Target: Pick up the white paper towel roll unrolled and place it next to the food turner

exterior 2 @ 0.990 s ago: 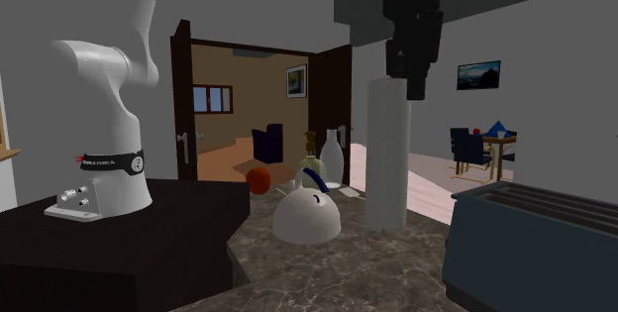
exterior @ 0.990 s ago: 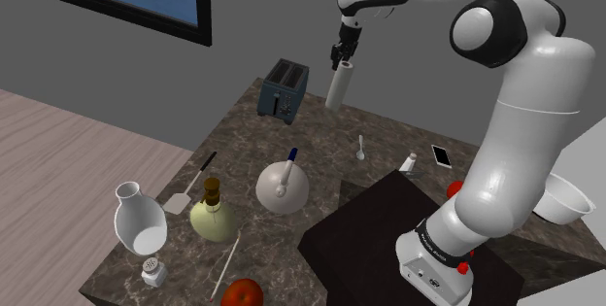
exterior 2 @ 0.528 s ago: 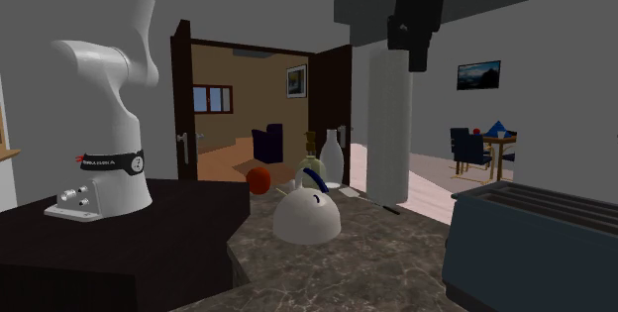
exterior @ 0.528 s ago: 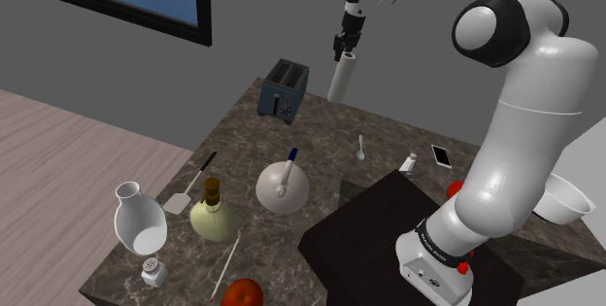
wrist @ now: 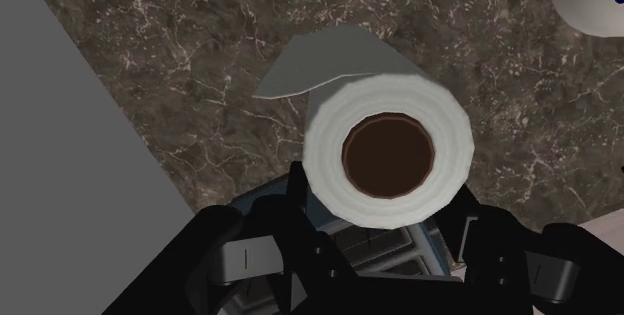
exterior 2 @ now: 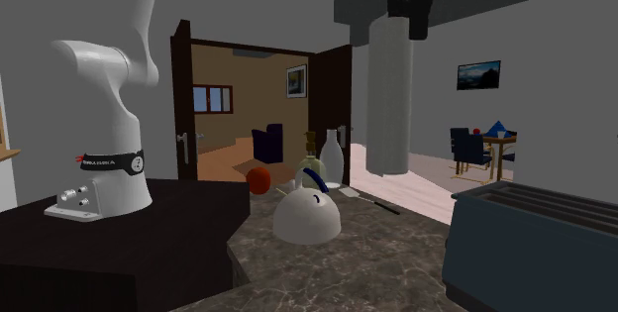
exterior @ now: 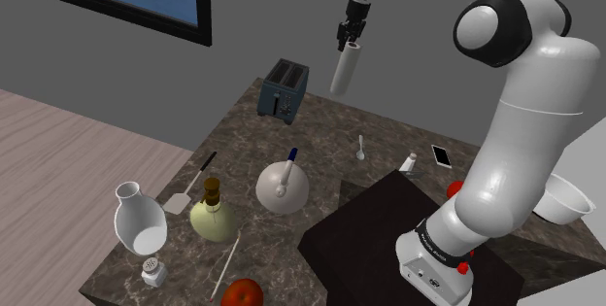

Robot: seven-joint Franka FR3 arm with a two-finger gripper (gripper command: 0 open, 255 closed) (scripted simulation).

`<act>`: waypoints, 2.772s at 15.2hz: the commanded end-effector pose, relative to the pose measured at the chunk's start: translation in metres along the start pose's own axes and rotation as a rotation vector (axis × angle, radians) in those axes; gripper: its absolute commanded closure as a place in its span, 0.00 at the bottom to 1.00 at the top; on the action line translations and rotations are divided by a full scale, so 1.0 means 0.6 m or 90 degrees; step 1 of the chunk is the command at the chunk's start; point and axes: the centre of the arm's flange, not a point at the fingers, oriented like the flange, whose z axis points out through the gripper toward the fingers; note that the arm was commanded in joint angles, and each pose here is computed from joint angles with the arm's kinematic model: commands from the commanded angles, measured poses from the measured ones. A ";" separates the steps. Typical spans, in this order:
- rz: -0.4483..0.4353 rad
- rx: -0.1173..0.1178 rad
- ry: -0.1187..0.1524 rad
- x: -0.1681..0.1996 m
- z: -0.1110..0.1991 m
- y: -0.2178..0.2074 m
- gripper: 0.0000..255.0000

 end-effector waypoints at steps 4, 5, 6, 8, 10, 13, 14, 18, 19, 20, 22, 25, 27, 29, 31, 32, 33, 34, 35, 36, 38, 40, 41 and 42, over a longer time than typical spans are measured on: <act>0.000 0.000 0.000 0.004 -0.036 -0.020 1.00; 0.000 0.000 0.000 0.009 -0.037 -0.041 1.00; 0.000 0.000 0.000 0.014 -0.037 -0.063 1.00; 0.000 0.000 0.000 0.024 -0.039 -0.105 1.00; 0.000 0.000 0.000 0.033 -0.040 -0.148 1.00; 0.000 0.000 0.000 0.048 -0.043 -0.213 1.00; 0.000 0.000 0.000 0.053 -0.044 -0.234 1.00; 0.000 0.000 0.000 0.072 -0.047 -0.320 1.00; 0.000 0.000 0.000 0.077 -0.047 -0.341 1.00; 0.000 0.000 0.000 0.082 -0.048 -0.363 1.00; 0.000 0.000 0.000 0.091 -0.050 -0.406 1.00; 0.000 0.000 0.000 0.106 -0.052 -0.470 1.00; 0.000 0.000 0.000 0.116 -0.054 -0.513 1.00; 0.000 0.000 0.000 0.125 -0.055 -0.556 1.00; 0.000 0.000 0.000 0.135 -0.057 -0.599 1.00; 0.000 0.000 0.000 0.140 -0.058 -0.620 1.00; 0.000 0.000 0.000 0.145 -0.058 -0.642 1.00; 0.000 0.000 0.000 0.149 -0.059 -0.663 1.00; 0.000 0.000 0.000 0.154 -0.060 -0.685 1.00; 0.000 0.000 0.000 0.157 -0.060 -0.699 1.00; 0.000 0.000 0.000 0.157 -0.043 -0.699 1.00; 0.000 0.000 0.000 0.158 -0.025 -0.700 1.00; 0.000 0.000 0.000 0.158 -0.016 -0.700 1.00; 0.000 0.000 0.000 0.158 -0.008 -0.700 1.00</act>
